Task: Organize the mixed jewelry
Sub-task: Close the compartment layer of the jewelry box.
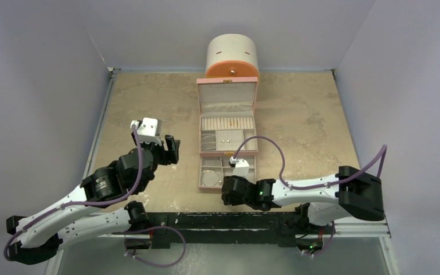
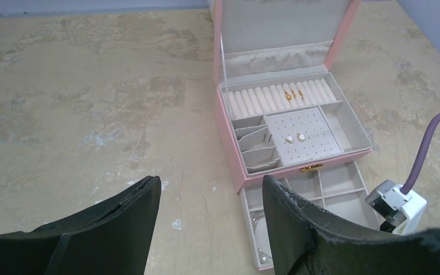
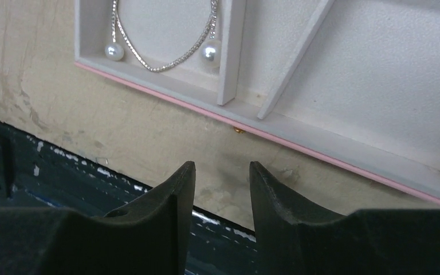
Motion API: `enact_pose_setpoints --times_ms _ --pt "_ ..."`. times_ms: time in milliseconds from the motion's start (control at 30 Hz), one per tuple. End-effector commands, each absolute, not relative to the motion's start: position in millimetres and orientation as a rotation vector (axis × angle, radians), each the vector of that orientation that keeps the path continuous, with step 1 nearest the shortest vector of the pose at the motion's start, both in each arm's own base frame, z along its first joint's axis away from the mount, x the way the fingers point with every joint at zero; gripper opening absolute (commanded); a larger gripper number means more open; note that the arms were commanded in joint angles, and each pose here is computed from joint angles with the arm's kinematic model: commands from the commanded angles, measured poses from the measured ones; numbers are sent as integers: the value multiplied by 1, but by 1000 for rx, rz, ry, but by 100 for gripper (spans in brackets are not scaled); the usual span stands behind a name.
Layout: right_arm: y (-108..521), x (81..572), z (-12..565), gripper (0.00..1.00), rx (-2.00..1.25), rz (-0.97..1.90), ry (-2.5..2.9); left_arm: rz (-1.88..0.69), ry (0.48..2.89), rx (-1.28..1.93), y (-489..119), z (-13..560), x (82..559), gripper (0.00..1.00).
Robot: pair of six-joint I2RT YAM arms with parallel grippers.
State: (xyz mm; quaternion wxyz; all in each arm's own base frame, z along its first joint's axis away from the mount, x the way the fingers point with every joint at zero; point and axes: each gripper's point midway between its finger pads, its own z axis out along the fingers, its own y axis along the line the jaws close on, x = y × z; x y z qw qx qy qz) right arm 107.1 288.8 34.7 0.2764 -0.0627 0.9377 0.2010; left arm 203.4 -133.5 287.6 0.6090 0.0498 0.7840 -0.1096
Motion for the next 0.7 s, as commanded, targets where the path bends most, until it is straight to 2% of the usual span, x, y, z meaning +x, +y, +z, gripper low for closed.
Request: enact_pose_setpoints --times_ms 0,267,667 --pt "309 126 51 44 58 540 2436 -261 1782 96 -134 295 206 65" --pt "298 135 39 41 228 414 2427 -261 1788 113 -135 292 205 65" --pt "290 134 24 39 274 327 2450 -260 1790 121 -136 291 205 65"
